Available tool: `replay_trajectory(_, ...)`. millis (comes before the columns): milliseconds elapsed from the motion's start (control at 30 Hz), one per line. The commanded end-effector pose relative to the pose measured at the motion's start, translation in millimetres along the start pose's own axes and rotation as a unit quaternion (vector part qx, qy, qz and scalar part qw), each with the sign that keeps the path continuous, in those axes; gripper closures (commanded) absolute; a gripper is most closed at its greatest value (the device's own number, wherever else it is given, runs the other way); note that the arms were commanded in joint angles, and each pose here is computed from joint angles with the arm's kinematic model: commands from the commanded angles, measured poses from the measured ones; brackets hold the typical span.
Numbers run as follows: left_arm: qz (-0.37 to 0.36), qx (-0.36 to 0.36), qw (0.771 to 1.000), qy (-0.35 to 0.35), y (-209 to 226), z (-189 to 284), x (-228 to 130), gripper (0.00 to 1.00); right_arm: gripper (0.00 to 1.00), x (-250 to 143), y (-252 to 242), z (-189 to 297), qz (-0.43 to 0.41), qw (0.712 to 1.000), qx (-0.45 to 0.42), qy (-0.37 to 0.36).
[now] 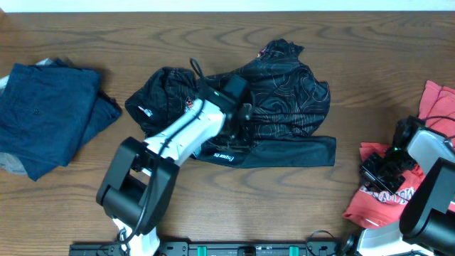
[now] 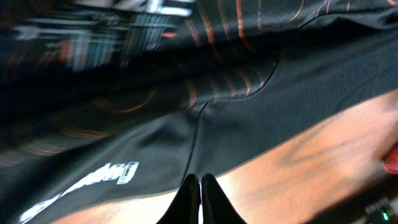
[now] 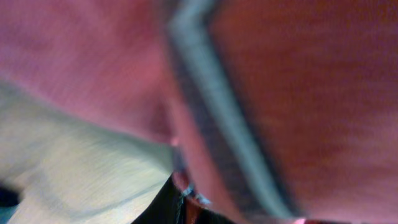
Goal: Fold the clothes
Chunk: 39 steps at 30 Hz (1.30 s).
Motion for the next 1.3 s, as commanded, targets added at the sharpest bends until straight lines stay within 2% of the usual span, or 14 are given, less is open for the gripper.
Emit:
replay_trajectory(0,0.028,0.002,1.0,0.006,-1.1,-12.5,-7.8,0.94,0.84,23.1,-52.7,-11.6,-0.088,0.989,-0.108,-0.053)
replay_trajectory(133,0.026,0.005,1.0,-0.001,1.6,-21.5,-8.9,0.94,0.84,40.1,-62.9,-6.1,-0.151,0.986,-0.06,-0.045)
replay_trajectory(200,0.026,0.006,1.0,-0.004,4.2,-25.3,-8.7,0.93,0.84,47.7,-57.5,-0.7,-0.151,0.988,-0.02,-0.037)
replay_trajectory(233,0.031,0.011,0.999,-0.006,6.9,-26.8,-8.6,0.92,0.83,52.8,-49.8,3.9,-0.132,0.991,0.011,-0.035)
replay_trajectory(267,0.039,0.019,0.999,-0.008,9.6,-27.6,-8.4,0.86,0.82,57.1,-39.8,9.8,-0.106,0.993,0.044,-0.033)
replay_trajectory(333,0.05,0.025,0.998,-0.008,12.4,-29.1,-8.2,0.66,0.79,62.2,-16.7,24.4,-0.051,0.992,0.11,-0.034)
replay_trajectory(467,0.059,0.031,0.998,0.005,16.6,-35.2,-12.4,0.64,0.78,60.0,21.3,55.9,0.019,0.976,0.213,-0.04)
replay_trajectory(667,0.092,0.057,0.992,0.07,31.5,-42.2,-40.1,0.67,0.73,48.4,44.6,89.2,0.098,0.961,0.243,-0.09)
replay_trajectory(733,0.108,0.074,0.987,0.098,40.7,-37.1,-53.5,0.73,0.69,41.4,50.4,98.0,0.126,0.956,0.244,-0.105)
replay_trajectory(867,0.143,0.132,0.972,0.129,80.3,-18.8,-69.0,0.88,0.67,29.3,60.3,108.6,0.155,0.949,0.246,-0.119)
replay_trajectory(900,0.154,0.146,0.969,0.128,93.6,-13.2,-68.7,0.94,0.66,27.1,62.5,109.8,0.162,0.948,0.246,-0.12)
replay_trajectory(1033,0.22,0.176,0.954,0.097,149.3,7.8,-58.0,0.94,0.66,18.4,68.6,108.7,0.181,0.946,0.242,-0.114)
replay_trajectory(1167,0.289,0.157,0.942,0.065,194.0,24.5,-51.0,0.94,0.66,14.2,69.8,105.7,0.192,0.949,0.225,-0.113)
replay_trajectory(1267,0.304,0.134,0.942,0.047,216.4,33.0,-48.1,0.94,0.66,12.9,70.2,104.7,0.195,0.949,0.219,-0.113)
Point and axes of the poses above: each gripper's point midway between its finger pads, its own z axis back along the fingers, its own y axis along the line the jaws close on, x = y × z, the point moved 1 cm from there along z, back along the fingers, and after that the axes turned 7 degrees about -z, right-handed, at the moved point
